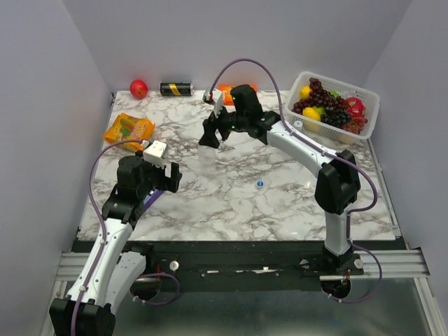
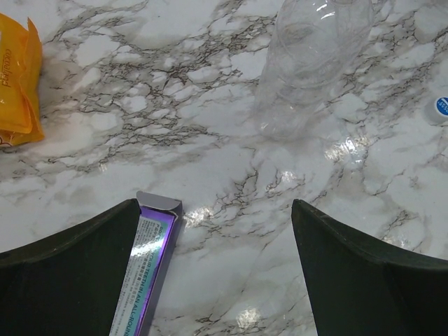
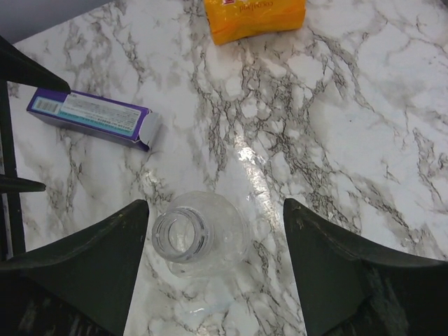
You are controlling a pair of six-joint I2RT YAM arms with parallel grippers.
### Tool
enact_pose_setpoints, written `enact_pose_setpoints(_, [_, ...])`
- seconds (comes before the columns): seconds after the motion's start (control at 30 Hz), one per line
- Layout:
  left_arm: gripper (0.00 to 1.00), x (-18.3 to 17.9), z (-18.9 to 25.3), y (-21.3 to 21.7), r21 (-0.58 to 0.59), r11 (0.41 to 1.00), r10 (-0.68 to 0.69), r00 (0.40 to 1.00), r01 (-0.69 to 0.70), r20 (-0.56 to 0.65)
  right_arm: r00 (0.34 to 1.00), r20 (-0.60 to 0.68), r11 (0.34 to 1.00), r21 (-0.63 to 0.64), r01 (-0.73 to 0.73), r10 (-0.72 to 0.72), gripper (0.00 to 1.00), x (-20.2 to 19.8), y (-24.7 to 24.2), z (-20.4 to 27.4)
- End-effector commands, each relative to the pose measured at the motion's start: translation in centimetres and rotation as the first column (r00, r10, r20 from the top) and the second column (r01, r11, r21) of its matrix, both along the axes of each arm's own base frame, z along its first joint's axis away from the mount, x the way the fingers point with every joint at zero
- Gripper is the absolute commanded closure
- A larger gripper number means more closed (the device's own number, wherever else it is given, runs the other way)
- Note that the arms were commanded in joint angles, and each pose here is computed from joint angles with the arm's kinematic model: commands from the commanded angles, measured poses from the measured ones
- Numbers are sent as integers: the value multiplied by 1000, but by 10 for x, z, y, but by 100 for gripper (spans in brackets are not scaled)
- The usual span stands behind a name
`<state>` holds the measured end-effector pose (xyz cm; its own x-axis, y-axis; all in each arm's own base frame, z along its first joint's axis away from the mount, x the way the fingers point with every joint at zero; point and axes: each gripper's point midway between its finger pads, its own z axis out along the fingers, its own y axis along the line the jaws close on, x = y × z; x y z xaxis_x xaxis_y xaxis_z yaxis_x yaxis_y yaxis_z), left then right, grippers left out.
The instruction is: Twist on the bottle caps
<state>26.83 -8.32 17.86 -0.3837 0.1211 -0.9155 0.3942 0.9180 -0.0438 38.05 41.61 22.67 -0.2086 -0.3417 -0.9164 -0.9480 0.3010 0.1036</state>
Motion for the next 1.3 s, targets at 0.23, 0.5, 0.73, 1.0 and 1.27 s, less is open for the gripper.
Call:
enact_pose_setpoints(0.23, [1,1,-6,-16,-46,995,-84,996,84,-1,997,47,998,-41,55,-53,53,13,7,-12])
enact_pose_setpoints(0.5, [1,6,-20,-51,-79,946,-308,947,315,91,994,99,999,12,-36,35,86,-3,11,28])
enact_pose_setpoints(0.73, [1,25,-22,-70,-115,904,-399,910,411,113,979,73,977,86,-195,189,90,-50,6,62])
enact_pose_setpoints(1.0, [1,45,-18,-86,-179,869,-443,886,461,135,961,4,952,134,-274,276,90,-77,4,68])
enact_pose_setpoints(1.27, [5,28,-9,-110,-290,756,-570,808,586,148,958,-39,946,176,-273,284,89,-82,7,76])
